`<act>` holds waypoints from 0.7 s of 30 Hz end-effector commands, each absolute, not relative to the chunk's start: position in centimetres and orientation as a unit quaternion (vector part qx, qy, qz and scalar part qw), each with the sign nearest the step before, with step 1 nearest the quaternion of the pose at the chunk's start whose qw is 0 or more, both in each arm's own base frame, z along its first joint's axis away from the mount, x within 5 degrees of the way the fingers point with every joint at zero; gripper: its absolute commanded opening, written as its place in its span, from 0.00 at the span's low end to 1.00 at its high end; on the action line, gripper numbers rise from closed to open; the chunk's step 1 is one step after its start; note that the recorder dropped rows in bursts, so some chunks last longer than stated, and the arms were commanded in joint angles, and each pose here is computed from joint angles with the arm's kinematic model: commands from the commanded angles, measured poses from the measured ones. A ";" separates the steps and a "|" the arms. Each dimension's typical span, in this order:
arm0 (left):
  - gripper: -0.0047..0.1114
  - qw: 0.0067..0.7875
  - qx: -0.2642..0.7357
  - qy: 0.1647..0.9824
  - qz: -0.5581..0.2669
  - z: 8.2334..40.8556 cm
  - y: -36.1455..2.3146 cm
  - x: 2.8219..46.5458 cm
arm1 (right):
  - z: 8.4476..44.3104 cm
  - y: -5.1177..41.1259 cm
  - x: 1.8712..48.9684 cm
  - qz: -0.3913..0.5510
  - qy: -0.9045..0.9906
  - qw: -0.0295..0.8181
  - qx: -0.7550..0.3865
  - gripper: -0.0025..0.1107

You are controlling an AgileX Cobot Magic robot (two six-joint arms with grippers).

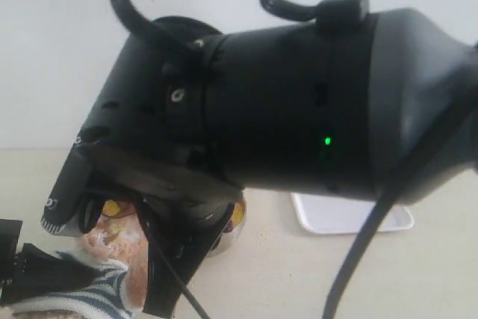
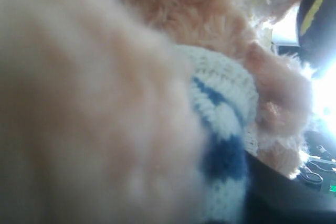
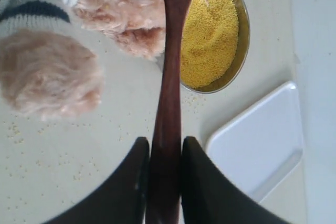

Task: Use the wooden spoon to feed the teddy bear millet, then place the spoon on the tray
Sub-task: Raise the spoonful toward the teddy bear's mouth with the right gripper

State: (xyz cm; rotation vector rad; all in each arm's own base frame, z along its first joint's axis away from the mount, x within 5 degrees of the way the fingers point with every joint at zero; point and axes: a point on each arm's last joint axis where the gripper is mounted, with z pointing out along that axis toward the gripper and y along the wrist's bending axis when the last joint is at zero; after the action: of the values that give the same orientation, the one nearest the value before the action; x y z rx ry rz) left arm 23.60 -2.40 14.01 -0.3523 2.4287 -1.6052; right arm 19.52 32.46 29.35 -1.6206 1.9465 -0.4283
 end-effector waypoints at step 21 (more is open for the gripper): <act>0.07 0.108 -0.114 0.813 -0.561 14.4 -2.6 23.6 | 29.3 32.8 18.4 -0.253 0.689 0.284 -0.617 0.02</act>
State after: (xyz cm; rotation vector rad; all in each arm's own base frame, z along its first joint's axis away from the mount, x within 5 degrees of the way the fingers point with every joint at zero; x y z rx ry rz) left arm 23.59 -2.41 14.03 -0.3427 2.4253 -1.6053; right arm 18.35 32.86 29.14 -1.6430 1.8665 -0.6547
